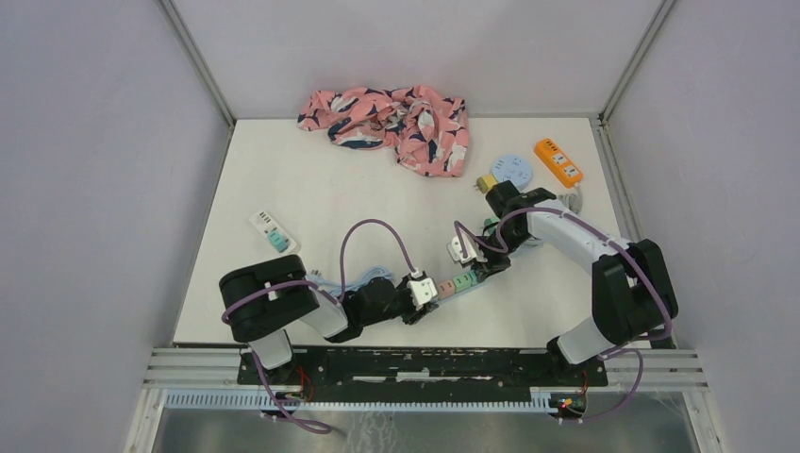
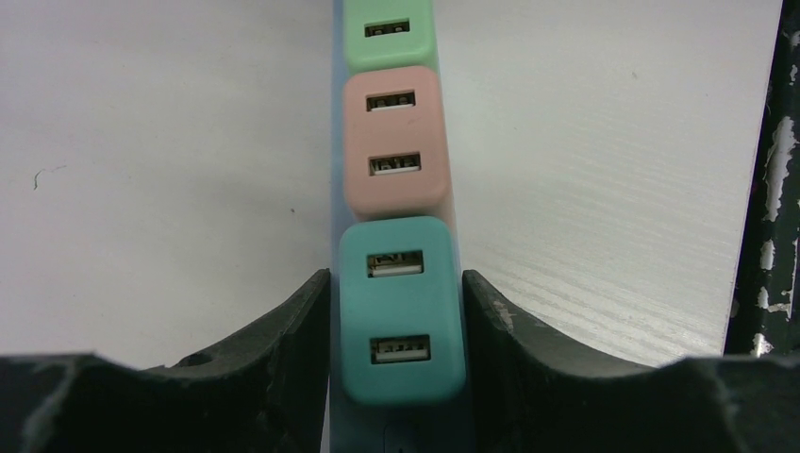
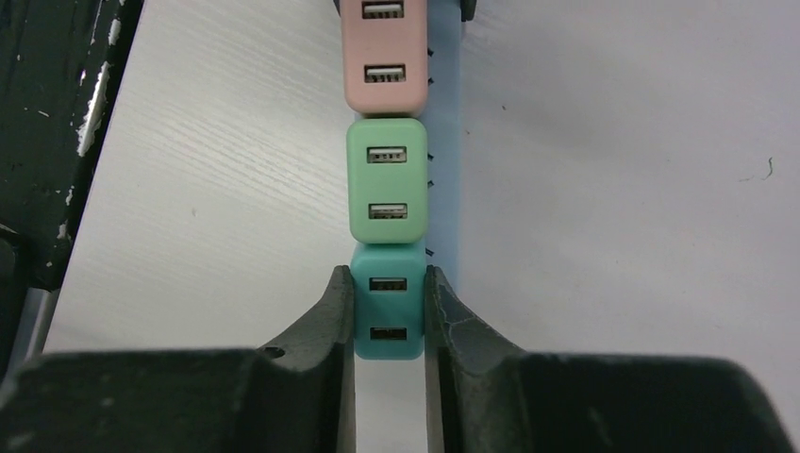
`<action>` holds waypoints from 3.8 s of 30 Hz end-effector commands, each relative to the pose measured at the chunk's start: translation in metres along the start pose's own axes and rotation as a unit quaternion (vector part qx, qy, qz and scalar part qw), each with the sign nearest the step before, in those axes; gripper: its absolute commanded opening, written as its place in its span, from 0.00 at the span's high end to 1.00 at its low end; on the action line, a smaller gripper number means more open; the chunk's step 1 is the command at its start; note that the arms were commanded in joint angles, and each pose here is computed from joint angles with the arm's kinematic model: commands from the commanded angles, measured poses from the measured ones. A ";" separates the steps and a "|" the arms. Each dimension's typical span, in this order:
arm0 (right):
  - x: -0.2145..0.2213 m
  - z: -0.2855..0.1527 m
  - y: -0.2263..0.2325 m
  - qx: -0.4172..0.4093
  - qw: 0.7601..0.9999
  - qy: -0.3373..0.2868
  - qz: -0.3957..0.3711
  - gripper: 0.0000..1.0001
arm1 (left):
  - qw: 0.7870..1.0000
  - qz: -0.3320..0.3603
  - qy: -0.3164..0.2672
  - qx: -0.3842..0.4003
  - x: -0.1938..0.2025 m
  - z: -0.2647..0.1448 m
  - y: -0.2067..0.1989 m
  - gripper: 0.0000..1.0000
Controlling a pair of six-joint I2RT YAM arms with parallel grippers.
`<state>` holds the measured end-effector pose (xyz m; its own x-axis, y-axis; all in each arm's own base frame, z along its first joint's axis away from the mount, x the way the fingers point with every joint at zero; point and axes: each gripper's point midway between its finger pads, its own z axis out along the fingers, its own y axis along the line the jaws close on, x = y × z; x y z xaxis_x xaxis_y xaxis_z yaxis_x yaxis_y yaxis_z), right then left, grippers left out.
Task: Pull the plug off the socket
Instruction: Remove the plug from the socket.
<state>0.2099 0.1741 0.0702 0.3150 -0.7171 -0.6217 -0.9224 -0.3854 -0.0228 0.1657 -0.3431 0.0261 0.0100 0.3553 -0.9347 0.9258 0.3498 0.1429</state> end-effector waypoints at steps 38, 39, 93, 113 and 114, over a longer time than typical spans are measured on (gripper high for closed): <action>-0.031 -0.002 0.008 -0.041 0.997 -0.065 0.027 1.00 | 0.999 -0.030 0.013 0.001 0.008 -0.012 0.006 0.97; -0.029 -0.004 0.004 -0.034 0.997 -0.061 0.034 1.00 | 0.999 -0.030 0.013 0.001 0.008 -0.012 0.005 0.97; -0.032 0.014 0.014 -0.054 0.998 -0.036 -0.004 1.00 | 0.998 -0.023 0.034 0.039 -0.015 0.031 -0.006 0.60; -0.065 -0.001 -0.015 0.029 0.993 -0.116 0.026 1.00 | 0.995 -0.015 0.091 0.034 0.014 0.012 -0.005 0.97; -0.060 -0.005 -0.017 0.038 0.993 -0.108 0.028 1.00 | 0.995 -0.014 0.091 0.029 0.015 0.011 -0.003 0.97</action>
<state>0.1987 0.1812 0.0717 0.2064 -0.7539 -0.6237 -0.9445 -0.3200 0.0742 0.1673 -0.3637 0.0316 -0.0739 0.3962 -0.9152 0.9479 0.3130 0.0590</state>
